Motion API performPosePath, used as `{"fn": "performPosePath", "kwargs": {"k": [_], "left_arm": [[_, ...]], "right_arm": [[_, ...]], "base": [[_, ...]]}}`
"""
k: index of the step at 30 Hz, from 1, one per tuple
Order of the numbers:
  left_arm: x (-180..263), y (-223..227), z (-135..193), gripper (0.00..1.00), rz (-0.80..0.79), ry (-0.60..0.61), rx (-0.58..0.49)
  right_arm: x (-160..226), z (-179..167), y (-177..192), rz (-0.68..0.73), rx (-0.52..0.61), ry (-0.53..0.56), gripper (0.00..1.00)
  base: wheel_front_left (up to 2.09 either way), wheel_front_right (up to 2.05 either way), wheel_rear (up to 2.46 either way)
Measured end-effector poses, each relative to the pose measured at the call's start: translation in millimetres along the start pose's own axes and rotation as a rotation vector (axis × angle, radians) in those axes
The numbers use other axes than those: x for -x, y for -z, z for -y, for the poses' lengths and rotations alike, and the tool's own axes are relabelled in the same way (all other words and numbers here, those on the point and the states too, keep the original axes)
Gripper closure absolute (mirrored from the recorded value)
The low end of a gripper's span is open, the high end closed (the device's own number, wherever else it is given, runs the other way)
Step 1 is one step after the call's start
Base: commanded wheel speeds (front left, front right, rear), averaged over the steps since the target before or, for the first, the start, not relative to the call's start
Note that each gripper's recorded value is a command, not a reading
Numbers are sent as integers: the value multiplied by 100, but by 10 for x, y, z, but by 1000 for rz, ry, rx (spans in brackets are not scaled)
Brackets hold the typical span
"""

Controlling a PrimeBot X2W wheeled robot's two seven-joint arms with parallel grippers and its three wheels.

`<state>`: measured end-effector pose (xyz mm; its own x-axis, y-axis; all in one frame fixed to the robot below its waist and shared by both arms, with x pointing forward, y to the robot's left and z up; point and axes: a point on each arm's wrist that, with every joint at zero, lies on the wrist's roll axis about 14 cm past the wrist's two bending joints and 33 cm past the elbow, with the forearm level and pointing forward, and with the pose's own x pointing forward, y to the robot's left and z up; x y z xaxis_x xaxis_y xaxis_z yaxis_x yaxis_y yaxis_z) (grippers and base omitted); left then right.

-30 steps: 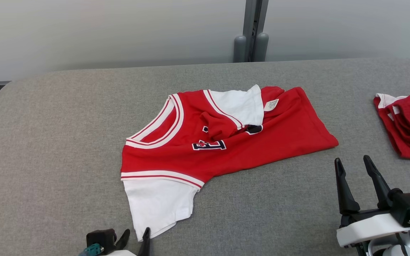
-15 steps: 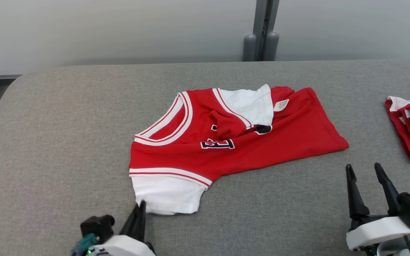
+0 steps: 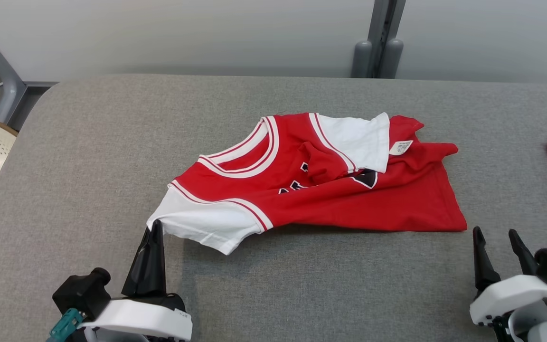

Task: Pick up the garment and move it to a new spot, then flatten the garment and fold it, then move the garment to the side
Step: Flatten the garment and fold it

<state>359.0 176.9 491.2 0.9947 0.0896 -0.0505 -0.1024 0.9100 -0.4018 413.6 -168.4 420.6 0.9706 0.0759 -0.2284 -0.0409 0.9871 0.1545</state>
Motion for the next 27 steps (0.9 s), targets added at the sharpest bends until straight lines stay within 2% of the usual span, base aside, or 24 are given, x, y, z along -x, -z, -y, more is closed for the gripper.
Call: {"fn": "performPosePath", "kwargs": {"k": [4,16,17,18,20,24,26,27], "left_arm": [[30,43,-52,100,-16,-22,0],[33,130,-171,100,-35,-66,4],[32,129,-183,100,-32,-70,3],[33,133,-194,100,-33,-74,4],[37,147,-214,100,-36,-81,5],[37,157,-223,100,-34,-85,9],[36,156,-219,100,-33,-84,9],[32,144,-215,100,-26,-82,9]], "right_arm": [[-146,-88,117,-63,-18,-18,0],[-427,-235,444,-215,39,-52,0],[-442,-253,469,-229,41,-56,4],[-461,-268,472,-232,41,-59,16],[-486,-290,497,-249,44,-65,49],[-508,-339,539,-276,39,-76,72],[-520,-359,535,-279,26,-78,100],[-529,-372,520,-273,17,-80,100]], "base": [[0,0,0],[0,0,0],[0,0,0],[0,0,0],[0,0,0],[0,0,0],[0,0,0],[0,0,0]]}}
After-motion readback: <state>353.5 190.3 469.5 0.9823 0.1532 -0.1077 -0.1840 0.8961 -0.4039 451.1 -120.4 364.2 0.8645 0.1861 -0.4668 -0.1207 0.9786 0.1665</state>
